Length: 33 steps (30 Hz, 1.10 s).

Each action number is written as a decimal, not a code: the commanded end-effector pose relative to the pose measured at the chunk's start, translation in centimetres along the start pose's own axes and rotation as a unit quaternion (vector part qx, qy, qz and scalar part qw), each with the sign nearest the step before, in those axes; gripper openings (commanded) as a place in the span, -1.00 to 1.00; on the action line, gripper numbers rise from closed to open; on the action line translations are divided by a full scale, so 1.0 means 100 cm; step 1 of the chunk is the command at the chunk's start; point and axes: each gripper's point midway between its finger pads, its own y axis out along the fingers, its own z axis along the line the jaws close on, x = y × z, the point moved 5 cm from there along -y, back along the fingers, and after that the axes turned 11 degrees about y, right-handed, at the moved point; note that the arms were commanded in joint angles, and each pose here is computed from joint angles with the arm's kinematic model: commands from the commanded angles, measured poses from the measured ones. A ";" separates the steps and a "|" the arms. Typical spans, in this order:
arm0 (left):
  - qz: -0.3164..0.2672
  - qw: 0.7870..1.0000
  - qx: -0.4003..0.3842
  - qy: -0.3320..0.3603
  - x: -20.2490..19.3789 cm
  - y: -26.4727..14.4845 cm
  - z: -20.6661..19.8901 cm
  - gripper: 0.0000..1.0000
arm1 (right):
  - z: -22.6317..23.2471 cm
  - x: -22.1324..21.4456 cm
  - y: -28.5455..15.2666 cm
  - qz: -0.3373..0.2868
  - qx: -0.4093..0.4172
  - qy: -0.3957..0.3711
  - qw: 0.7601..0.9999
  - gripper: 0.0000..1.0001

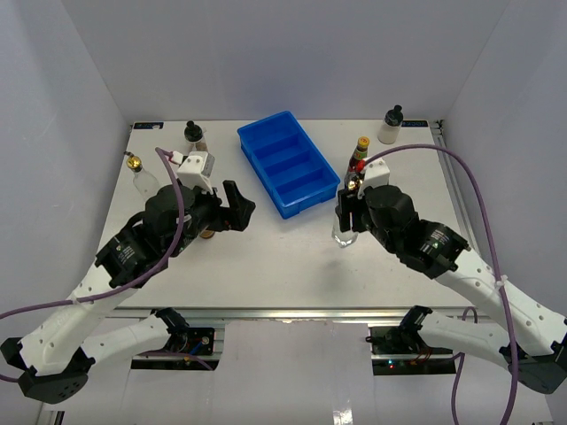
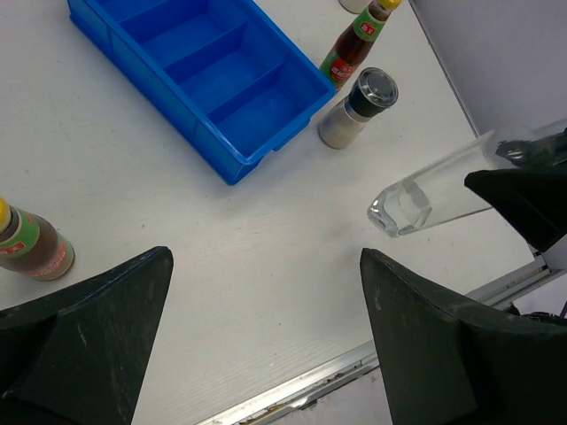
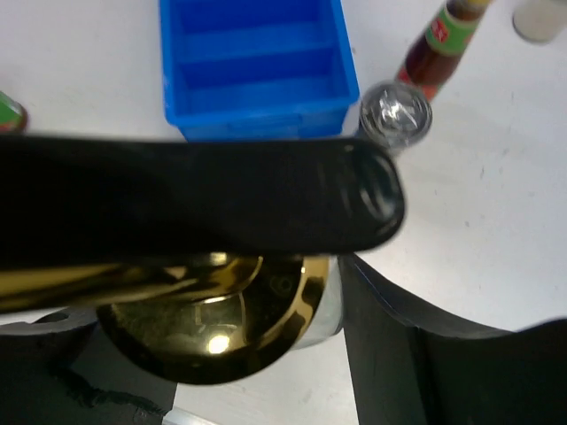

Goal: Organize the condiment bottles

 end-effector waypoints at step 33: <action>-0.007 0.998 0.067 0.004 0.023 0.025 0.007 0.96 | 0.068 0.258 0.238 -0.257 0.191 -0.086 0.943 -0.85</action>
